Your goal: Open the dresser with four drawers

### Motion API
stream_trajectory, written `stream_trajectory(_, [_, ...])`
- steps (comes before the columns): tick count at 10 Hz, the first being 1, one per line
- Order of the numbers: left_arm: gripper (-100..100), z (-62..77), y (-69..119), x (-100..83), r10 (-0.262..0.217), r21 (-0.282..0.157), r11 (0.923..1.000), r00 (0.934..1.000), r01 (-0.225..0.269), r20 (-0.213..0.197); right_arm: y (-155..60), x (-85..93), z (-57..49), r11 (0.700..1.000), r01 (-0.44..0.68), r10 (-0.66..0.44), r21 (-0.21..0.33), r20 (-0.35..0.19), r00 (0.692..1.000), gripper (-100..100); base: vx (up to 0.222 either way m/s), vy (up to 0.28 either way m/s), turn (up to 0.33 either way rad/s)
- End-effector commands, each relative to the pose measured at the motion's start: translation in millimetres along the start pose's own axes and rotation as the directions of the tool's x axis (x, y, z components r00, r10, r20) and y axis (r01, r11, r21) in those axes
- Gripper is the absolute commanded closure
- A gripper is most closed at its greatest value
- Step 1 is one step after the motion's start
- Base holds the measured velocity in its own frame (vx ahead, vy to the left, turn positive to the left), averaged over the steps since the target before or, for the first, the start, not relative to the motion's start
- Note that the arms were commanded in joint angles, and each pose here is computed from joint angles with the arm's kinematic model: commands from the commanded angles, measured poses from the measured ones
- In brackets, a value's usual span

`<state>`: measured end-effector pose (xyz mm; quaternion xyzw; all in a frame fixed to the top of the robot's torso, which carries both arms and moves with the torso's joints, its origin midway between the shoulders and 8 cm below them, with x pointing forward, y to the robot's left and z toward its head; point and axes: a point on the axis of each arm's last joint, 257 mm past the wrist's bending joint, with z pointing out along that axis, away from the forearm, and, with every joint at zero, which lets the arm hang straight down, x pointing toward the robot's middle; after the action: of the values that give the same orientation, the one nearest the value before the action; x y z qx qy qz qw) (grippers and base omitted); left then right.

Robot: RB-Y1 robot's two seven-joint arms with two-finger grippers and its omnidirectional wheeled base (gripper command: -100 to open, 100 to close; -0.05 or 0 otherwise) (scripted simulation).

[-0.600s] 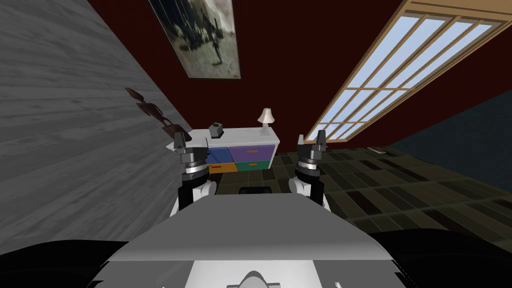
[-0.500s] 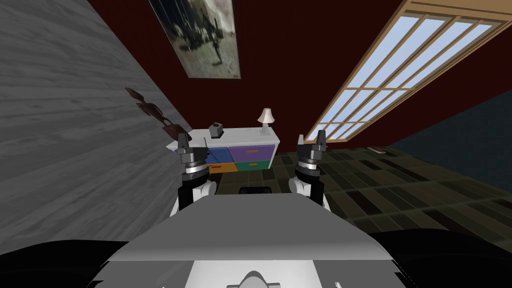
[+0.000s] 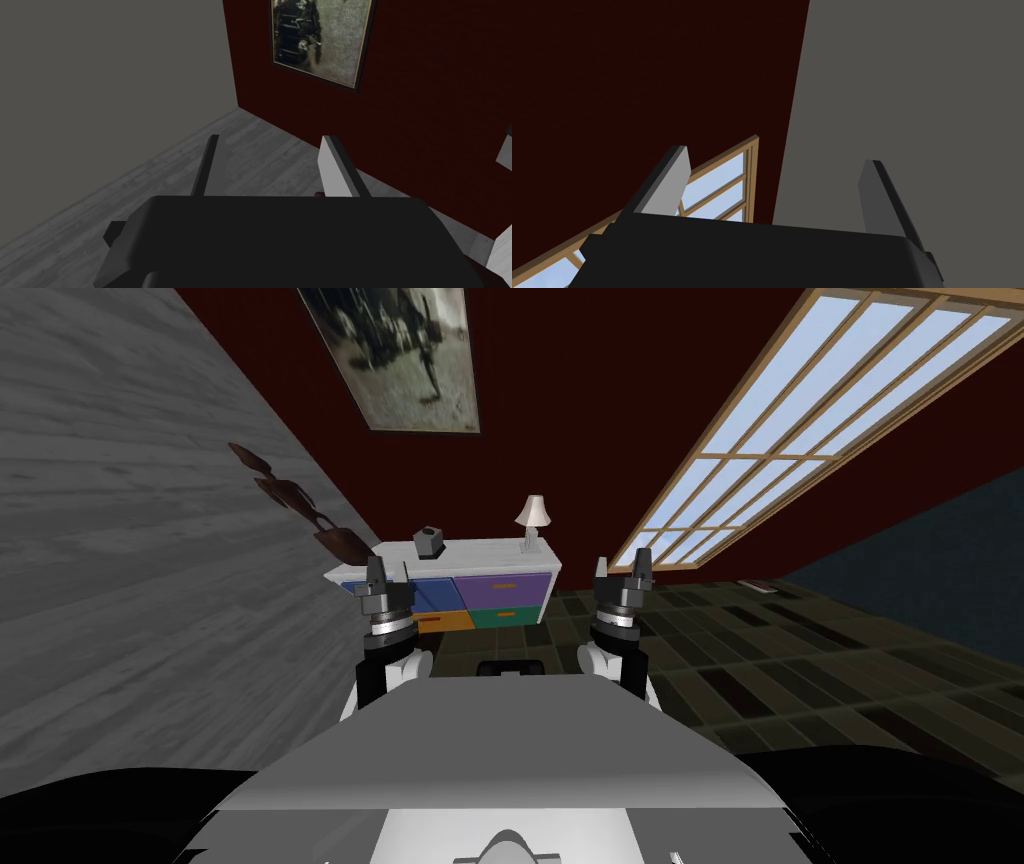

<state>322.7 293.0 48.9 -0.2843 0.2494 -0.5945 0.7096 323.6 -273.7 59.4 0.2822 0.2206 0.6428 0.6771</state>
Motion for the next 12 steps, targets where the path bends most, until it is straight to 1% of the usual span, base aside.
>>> stream_trajectory(1, [0,0.0,0.0,0.0,0.0,0.0,1.0,1.0,0.0,0.0,0,0.0,0.0,1.0,0.0,0.0,0.0,0.0,1.0,0,0.0,0.0,0.0])
stream_trajectory(3, [0,0.0,0.0,0.0,0.0,0.0,1.0,1.0,0.0,0.0,0,0.0,0.0,1.0,0.0,0.0,0.0,0.0,1.0,0,0.0,0.0,0.0])
stream_trajectory(4, [-100,-0.8,4.5,3.7,0.008,-0.009,0.9999,0.9996,-0.008,-0.028,0,0.0,0.0,1.0,0.0,0.0,0.0,0.0,1.0,0,0.011,-0.007,-0.004])
stream_trajectory(6, [-100,-3.3,14.9,8.1,0.018,-0.027,0.9994,0.9979,-0.019,-0.062,0,0.0,-0.1,1.0,0.0,0.0,0.001,0.0,1.0,0,0.028,-0.019,-0.009])
stream_trajectory(7, [-100,-7.5,30.0,10.8,0.025,-0.054,0.9981,0.9958,-0.03,-0.088,0,0.0,-0.1,1.0,0.0,0.0,0.001,0.0,1.0,0,0.055,-0.035,-0.019])
stream_trajectory(8, [-100,-7.5,30.0,10.8,0.025,-0.054,0.9981,0.9958,-0.03,-0.088,0,0.0,-0.1,1.0,0.0,0.0,0.001,0.0,1.0,0,0.05,-0.031,-0.008])
stream_trajectory(10, [-100,-13.4,48.7,11.9,0.03,-0.088,0.9954,0.994,-0.04,-0.105,0,0.0,-0.1,1.0,0.0,0.0,0.001,0.0,1.0,0,0.043,-0.036,-0.012])
stream_trajectory(12, [-100,-20.8,69.6,11.8,0.033,-0.126,0.9909,0.9929,-0.048,-0.114,0,0.0,-0.1,1.0,0.0,0.0,0.001,0.0,1.0,0,0.061,-0.039,-0.017])
